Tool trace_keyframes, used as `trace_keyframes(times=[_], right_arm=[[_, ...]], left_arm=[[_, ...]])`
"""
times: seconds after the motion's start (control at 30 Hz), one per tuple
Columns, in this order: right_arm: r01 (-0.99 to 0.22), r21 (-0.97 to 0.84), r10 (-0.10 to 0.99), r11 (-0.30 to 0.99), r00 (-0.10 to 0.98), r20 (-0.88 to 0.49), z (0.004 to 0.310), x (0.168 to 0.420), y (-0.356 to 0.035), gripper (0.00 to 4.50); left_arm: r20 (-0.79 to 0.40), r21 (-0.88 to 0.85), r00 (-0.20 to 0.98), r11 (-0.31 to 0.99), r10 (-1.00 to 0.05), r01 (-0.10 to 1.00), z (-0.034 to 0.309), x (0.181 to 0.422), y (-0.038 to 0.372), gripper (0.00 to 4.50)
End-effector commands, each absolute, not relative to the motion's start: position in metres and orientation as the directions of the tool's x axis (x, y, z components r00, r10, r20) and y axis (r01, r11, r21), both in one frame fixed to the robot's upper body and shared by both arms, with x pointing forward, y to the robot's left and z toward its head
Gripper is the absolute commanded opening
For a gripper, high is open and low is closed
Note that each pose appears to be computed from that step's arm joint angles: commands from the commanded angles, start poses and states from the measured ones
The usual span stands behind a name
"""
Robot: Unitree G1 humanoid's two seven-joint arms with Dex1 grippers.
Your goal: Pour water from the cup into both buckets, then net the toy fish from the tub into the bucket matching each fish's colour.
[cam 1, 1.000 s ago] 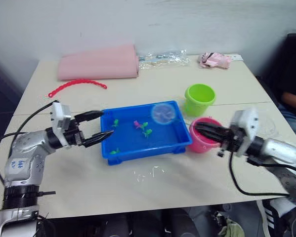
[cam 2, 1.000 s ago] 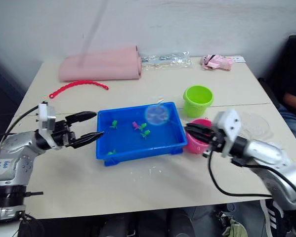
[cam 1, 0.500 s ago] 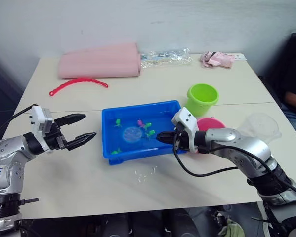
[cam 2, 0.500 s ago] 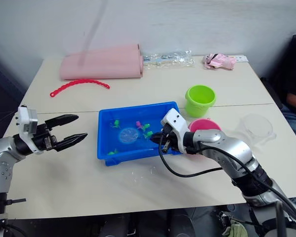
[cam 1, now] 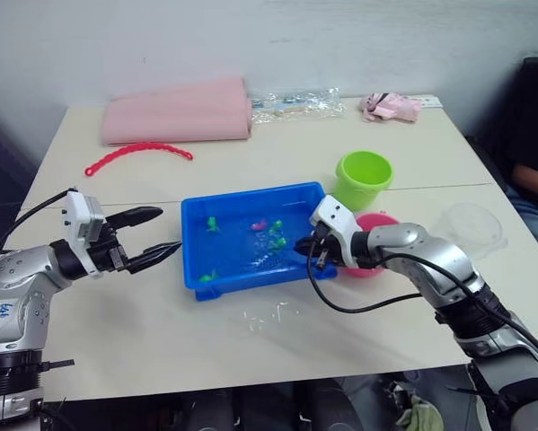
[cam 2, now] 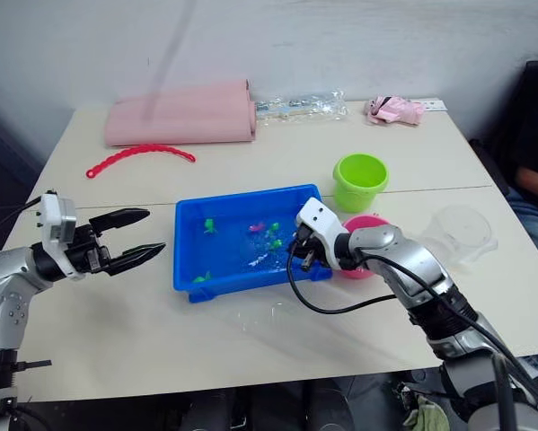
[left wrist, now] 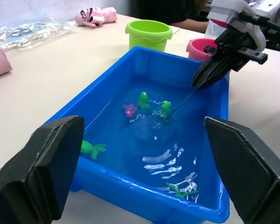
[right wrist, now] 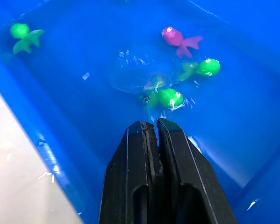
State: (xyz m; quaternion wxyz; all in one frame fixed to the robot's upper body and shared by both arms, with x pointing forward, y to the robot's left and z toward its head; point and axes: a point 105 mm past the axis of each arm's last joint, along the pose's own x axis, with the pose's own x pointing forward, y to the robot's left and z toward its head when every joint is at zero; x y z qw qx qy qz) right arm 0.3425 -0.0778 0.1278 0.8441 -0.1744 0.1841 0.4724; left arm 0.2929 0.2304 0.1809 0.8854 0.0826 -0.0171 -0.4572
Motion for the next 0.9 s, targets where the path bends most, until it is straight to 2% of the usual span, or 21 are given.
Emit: trace_keyframes(times=[0.03, 0.57, 0.9], right_arm=[[-0.848, -0.172, 0.743, 0.501, 0.524, -0.416, 0.147, 0.351, -0.077, 0.0], [-0.804, -0.239, 0.728, 0.544, 0.594, -0.342, 0.154, 0.366, -0.071, 0.0], [-0.803, -0.308, 0.77, 0.51, 0.586, -0.253, 0.159, 0.355, -0.075, 0.0]], left_arm=[[-0.021, 0.2, 0.562, 0.547, -0.827, 0.813, 0.192, 0.292, 0.224, 4.45], [-0.023, 0.194, 0.55, 0.536, -0.835, 0.822, 0.191, 0.293, 0.221, 4.45], [-0.022, 0.191, 0.538, 0.525, -0.843, 0.83, 0.19, 0.292, 0.219, 4.45]])
